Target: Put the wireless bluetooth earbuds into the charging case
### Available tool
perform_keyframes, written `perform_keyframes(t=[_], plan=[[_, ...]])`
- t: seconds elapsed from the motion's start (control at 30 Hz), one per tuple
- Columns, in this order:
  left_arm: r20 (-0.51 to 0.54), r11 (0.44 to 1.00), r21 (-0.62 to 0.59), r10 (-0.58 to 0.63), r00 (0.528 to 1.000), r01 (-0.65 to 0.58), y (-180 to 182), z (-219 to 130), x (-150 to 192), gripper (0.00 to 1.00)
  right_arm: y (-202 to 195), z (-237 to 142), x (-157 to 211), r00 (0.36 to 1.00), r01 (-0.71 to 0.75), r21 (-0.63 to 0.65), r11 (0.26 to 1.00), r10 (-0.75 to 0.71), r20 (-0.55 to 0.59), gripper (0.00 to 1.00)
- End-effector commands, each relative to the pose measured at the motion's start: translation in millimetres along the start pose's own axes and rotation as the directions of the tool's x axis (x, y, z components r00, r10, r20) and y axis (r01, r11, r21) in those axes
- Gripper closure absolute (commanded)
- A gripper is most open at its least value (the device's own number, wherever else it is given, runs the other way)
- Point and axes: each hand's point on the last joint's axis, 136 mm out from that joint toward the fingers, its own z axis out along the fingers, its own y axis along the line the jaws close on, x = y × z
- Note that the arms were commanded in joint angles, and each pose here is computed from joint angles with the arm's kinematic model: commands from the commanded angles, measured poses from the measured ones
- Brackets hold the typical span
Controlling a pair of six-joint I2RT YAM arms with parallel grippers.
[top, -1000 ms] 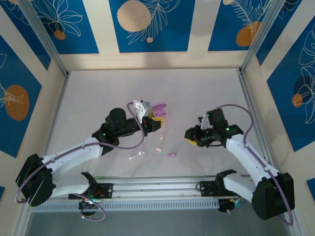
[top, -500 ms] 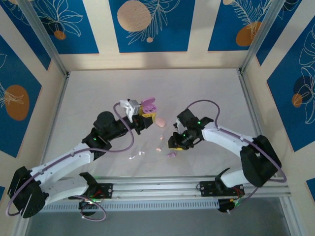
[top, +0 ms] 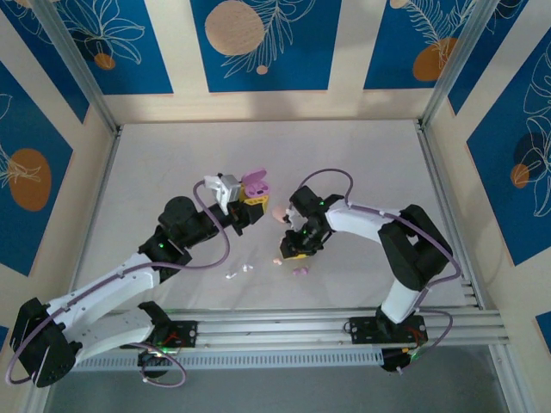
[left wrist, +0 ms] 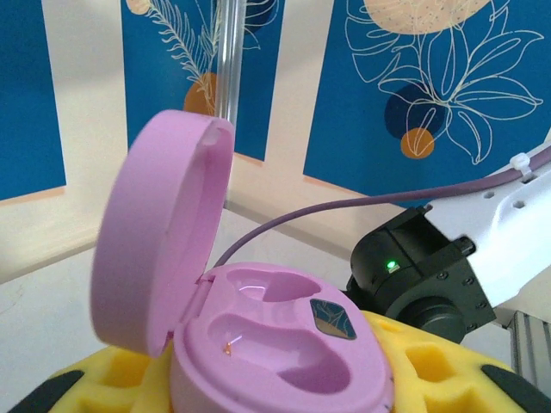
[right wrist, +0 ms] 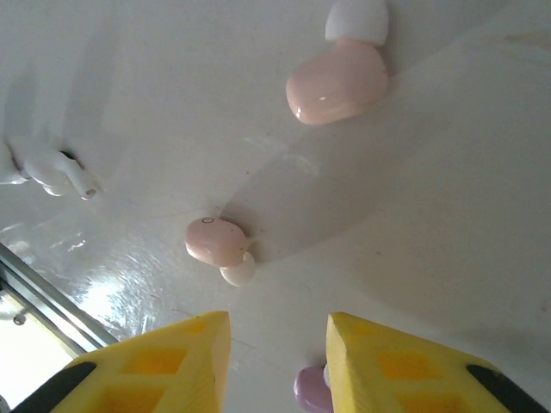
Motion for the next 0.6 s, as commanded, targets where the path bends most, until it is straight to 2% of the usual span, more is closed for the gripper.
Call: perform_keyframes(t=[0.0,0.57], plan=[[0.036,0.999,-0.018,0.033,0.999,-0.032,3,-3,-15,0.74,2,5,8,0.999,0.019,-0.005,1.0,-0.019,-0.05,0.63],[0.03,0.999,-0.004,0.032,0.999,-0.032,1,-1,-14,0.73,-5,10,36,0.995,-0.057,0.052,0.997,0.061,-0.081,0.63]])
